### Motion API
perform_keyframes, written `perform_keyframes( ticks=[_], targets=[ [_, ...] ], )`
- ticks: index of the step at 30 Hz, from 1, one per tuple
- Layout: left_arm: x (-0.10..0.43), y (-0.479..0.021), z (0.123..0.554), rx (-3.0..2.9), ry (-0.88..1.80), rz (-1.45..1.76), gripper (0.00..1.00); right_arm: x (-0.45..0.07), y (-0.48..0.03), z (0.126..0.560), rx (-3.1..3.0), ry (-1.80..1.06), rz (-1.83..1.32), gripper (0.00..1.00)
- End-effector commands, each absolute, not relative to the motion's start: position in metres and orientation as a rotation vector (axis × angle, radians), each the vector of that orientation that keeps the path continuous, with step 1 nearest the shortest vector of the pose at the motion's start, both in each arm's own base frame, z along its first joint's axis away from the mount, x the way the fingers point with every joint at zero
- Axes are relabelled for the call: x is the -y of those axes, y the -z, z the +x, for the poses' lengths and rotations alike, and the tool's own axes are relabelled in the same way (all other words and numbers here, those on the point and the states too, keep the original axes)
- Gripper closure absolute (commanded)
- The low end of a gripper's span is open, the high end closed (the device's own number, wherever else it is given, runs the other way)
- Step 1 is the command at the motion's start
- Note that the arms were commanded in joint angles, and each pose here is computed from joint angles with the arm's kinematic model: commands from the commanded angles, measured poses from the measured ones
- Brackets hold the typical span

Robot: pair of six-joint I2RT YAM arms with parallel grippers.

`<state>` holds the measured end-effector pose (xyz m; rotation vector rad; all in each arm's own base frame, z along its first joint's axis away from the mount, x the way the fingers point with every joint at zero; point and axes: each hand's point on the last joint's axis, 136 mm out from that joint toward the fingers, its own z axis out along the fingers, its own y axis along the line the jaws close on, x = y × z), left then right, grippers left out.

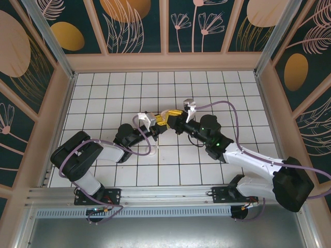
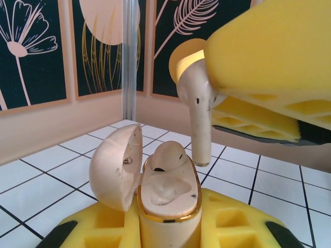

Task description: Insert wireless bluetooth earbuds into charging case

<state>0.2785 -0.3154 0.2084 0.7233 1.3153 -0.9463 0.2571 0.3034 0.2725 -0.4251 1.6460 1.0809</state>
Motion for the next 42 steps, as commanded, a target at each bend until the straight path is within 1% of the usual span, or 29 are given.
perform_keyframes(
  ticks=[1,26,33,42],
  targets=[
    [0.315,-0.234,0.274,-1.208,0.909,0.745,0.90,-0.306,-0.295,0.253,-1.588,-1.112,-0.431,0.77],
    [0.314,-0.246,0.270,-1.169,0.900,0.742,0.90,-0.305,-0.238,0.259,-1.745,-1.058,-0.403,0.77],
    [0.315,-0.246,0.270,-1.168,0.900,0.744,0.91,-0.296,-0.235,0.258,-1.766,-1.024,-0.381,0.77],
    [0.316,-0.247,0.269,-1.160,0.899,0.760,0.91,-0.297,-0.235,0.257,-1.776,-1.019,-0.399,0.77]
  ],
)
